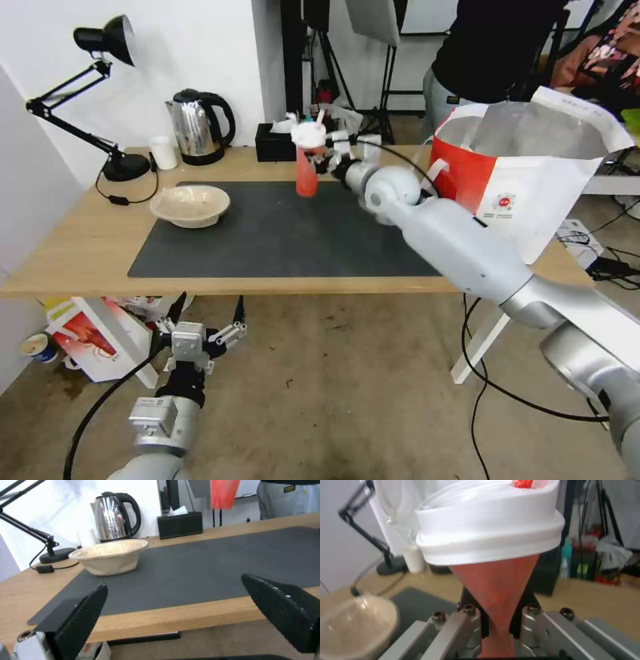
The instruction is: Pick up the trash from the table and place it into the takeout bag.
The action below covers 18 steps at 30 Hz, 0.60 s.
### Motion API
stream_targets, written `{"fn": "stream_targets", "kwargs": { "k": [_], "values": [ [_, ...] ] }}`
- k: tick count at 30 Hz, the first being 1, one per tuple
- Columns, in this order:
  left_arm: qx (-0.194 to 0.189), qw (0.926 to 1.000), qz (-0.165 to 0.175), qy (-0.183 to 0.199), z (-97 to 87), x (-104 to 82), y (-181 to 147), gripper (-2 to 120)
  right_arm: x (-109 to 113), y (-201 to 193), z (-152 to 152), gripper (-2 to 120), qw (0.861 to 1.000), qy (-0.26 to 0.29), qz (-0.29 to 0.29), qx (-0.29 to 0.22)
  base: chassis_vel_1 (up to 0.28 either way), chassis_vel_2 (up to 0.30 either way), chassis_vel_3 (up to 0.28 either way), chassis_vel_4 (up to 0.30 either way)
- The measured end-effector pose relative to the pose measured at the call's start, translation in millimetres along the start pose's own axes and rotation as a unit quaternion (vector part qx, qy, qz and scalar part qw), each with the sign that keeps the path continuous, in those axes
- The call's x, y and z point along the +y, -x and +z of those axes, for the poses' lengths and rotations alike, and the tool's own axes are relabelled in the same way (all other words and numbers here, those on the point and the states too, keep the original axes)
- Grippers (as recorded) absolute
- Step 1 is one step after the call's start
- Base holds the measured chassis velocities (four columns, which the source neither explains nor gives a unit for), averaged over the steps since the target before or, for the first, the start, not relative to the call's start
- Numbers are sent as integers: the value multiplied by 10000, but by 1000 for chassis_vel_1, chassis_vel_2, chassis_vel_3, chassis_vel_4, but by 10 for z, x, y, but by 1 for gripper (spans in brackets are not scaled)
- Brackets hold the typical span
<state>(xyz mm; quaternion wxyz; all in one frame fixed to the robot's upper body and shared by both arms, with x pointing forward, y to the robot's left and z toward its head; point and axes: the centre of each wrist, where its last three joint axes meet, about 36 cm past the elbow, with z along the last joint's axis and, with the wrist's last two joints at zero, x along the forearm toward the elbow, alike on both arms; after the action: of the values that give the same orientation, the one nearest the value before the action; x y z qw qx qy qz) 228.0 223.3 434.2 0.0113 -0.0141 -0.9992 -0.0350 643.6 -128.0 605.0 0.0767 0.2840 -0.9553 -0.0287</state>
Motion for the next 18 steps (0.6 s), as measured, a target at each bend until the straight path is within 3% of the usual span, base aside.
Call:
{"fn": "stream_targets", "kwargs": {
  "k": [11, 18],
  "values": [
    [0, 10000, 0, 0, 0, 0, 0, 100, -249, -452, -647, 7, 9986, -214, 284, -393, 0, 0, 0, 0],
    [0, 10000, 0, 0, 0, 0, 0, 100, -304, -634, -818, 7, 9975, -346, 437, -431, 0, 0, 0, 0]
  ]
}}
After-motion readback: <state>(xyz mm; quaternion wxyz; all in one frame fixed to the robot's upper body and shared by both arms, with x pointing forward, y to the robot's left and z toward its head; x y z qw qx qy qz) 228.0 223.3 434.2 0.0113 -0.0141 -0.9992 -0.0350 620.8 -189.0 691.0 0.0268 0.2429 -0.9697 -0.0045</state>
